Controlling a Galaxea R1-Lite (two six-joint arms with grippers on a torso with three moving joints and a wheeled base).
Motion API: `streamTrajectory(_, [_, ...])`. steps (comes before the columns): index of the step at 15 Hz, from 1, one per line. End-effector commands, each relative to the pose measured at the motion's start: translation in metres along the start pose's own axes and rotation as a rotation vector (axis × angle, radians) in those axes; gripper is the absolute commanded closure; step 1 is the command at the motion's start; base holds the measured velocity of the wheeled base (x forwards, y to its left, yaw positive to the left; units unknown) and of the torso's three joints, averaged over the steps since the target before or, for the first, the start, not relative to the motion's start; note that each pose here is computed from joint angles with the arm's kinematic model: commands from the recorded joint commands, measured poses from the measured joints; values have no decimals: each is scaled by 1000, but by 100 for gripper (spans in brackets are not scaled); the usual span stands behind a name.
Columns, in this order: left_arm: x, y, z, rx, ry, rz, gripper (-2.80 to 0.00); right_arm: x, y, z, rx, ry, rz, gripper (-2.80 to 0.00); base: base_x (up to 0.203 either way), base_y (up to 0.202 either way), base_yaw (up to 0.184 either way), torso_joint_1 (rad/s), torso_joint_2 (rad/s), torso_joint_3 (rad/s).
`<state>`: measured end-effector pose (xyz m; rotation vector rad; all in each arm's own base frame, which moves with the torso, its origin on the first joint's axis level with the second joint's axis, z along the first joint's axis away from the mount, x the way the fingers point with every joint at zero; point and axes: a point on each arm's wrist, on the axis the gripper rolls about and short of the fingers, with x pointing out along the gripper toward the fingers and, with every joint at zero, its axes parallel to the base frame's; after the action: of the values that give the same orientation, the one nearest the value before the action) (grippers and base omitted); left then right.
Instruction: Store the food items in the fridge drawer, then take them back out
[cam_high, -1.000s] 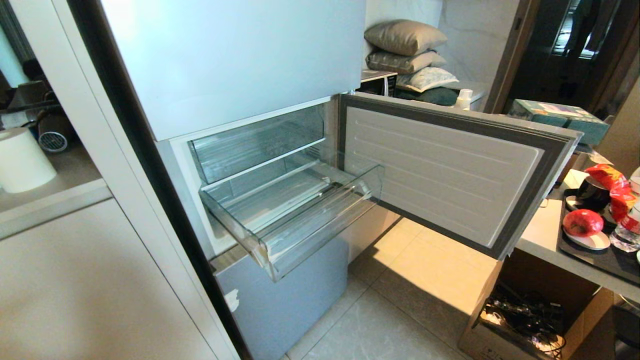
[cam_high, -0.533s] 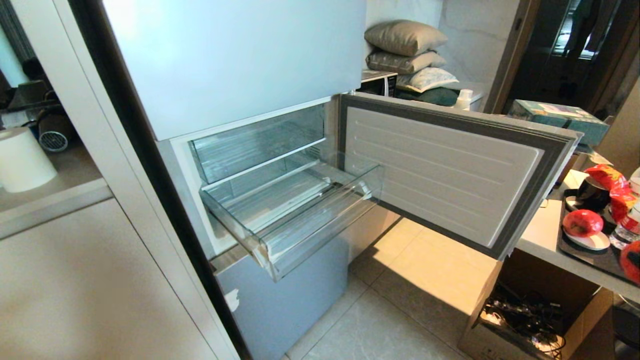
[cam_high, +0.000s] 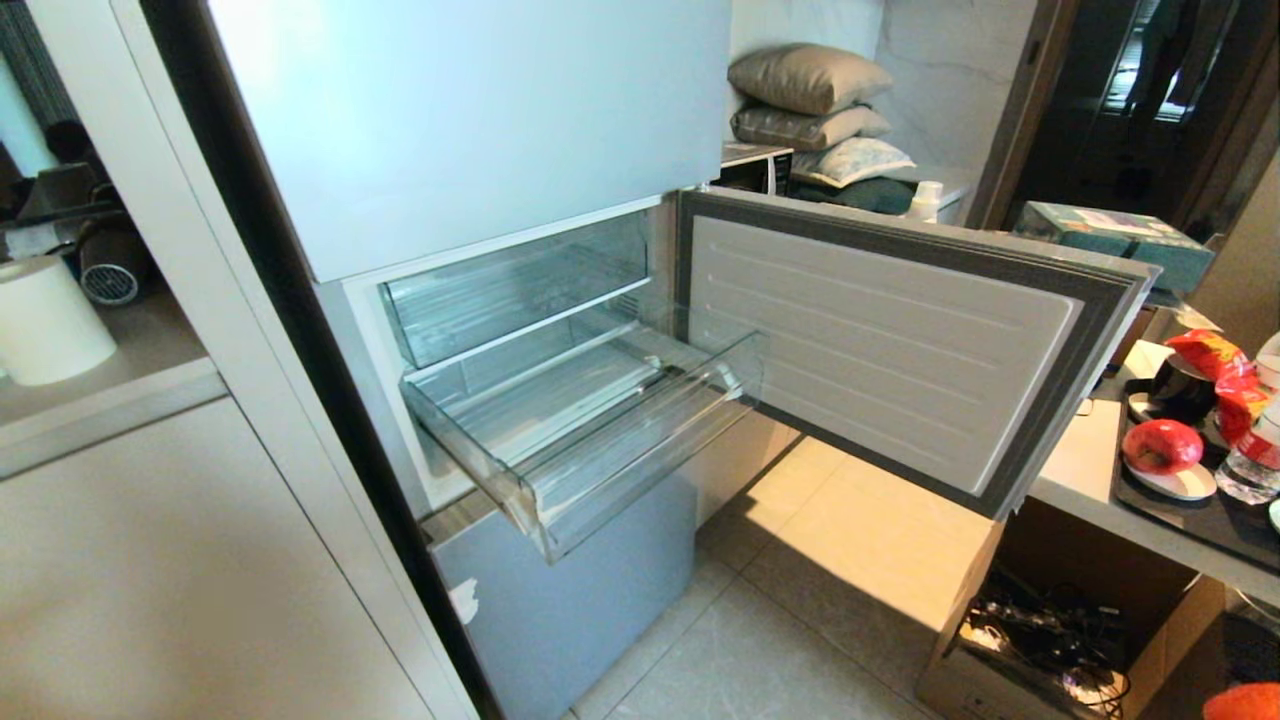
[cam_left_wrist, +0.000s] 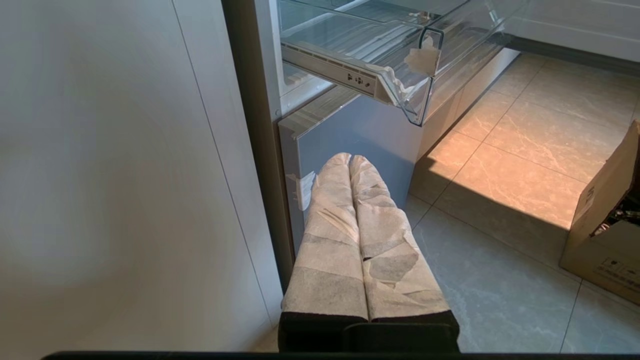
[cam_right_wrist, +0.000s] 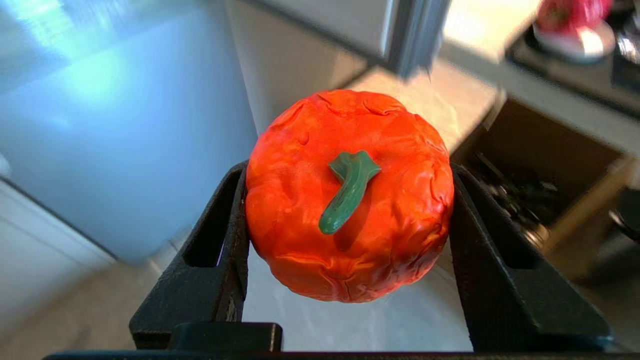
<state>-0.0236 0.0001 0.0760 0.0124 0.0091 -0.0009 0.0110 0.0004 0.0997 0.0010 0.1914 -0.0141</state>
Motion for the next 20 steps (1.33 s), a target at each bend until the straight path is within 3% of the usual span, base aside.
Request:
streamTrajectory(1, [0, 0, 0, -2, 2, 1, 0, -17, 0, -22, -24, -59, -18, 0, 0, 0, 0, 0, 0, 0])
streamTrajectory(5, [0, 0, 0, -5, 2, 1, 0, -29, -1, -31, -55, -193, -17, 0, 0, 0, 0, 0, 0, 0])
streamTrajectory(7, [0, 0, 0, -5, 2, 1, 0, -28, -1, -31, -17, -182, -15, 0, 0, 0, 0, 0, 0, 0])
streamTrajectory(13, [0, 0, 0, -5, 2, 1, 0, -28, -1, -31, -11, -185, -16, 0, 0, 0, 0, 0, 0, 0])
streamTrajectory(20, [0, 0, 0, -5, 2, 1, 0, -28, -1, -31, -8, -184, -16, 0, -1, -8, 160, 2, -2, 3])
